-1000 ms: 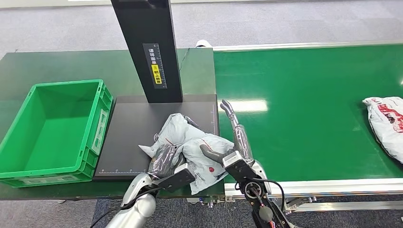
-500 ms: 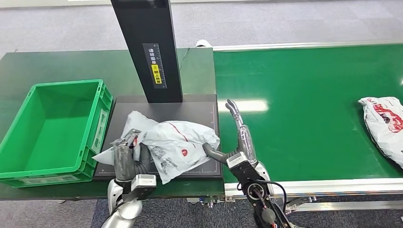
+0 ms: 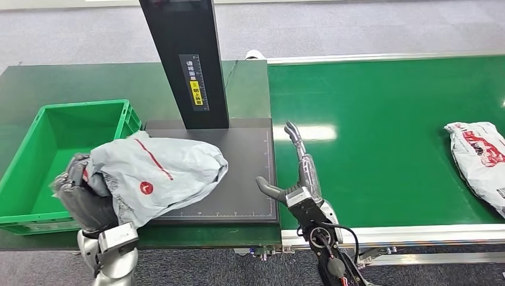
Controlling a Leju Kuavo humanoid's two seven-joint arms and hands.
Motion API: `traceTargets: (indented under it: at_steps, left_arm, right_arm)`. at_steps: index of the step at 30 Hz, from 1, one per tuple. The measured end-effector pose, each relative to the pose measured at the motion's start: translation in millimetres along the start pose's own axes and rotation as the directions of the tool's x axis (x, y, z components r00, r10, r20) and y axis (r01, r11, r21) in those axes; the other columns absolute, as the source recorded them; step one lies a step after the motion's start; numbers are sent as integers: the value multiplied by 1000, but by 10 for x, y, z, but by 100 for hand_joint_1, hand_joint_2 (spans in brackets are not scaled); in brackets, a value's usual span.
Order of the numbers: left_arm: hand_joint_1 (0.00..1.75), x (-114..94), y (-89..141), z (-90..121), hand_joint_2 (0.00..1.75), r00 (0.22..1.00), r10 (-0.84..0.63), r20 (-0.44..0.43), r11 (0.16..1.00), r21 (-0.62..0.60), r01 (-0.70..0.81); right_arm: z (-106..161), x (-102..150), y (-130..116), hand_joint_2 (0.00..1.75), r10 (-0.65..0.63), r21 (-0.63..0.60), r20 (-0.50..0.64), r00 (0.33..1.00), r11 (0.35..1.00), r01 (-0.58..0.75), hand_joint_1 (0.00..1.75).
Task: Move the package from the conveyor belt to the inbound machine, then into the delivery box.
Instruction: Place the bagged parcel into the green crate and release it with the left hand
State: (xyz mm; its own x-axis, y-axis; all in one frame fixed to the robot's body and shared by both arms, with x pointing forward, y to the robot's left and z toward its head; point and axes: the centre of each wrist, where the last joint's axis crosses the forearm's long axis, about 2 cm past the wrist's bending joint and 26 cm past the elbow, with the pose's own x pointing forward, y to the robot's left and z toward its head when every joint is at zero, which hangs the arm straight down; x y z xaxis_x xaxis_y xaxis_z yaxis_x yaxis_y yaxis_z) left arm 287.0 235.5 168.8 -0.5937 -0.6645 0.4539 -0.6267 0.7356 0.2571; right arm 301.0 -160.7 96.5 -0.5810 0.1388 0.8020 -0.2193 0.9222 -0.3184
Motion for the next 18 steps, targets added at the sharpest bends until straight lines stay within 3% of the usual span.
traceTargets:
  at_steps: [6, 18]
  left_arm:
    - [175, -244, 236, -136, 175, 987, -163, 0, 985, 48, 163]
    - [175, -1131, 475, 0, 175, 876, -378, -299, 919, -4, 395]
  right_arm:
    - [27, -5, 7, 175, 1, -10, -7, 1000, 1000, -1, 0]
    - [99, -22, 7, 175, 9, 1, -21, 1000, 1000, -9, 0]
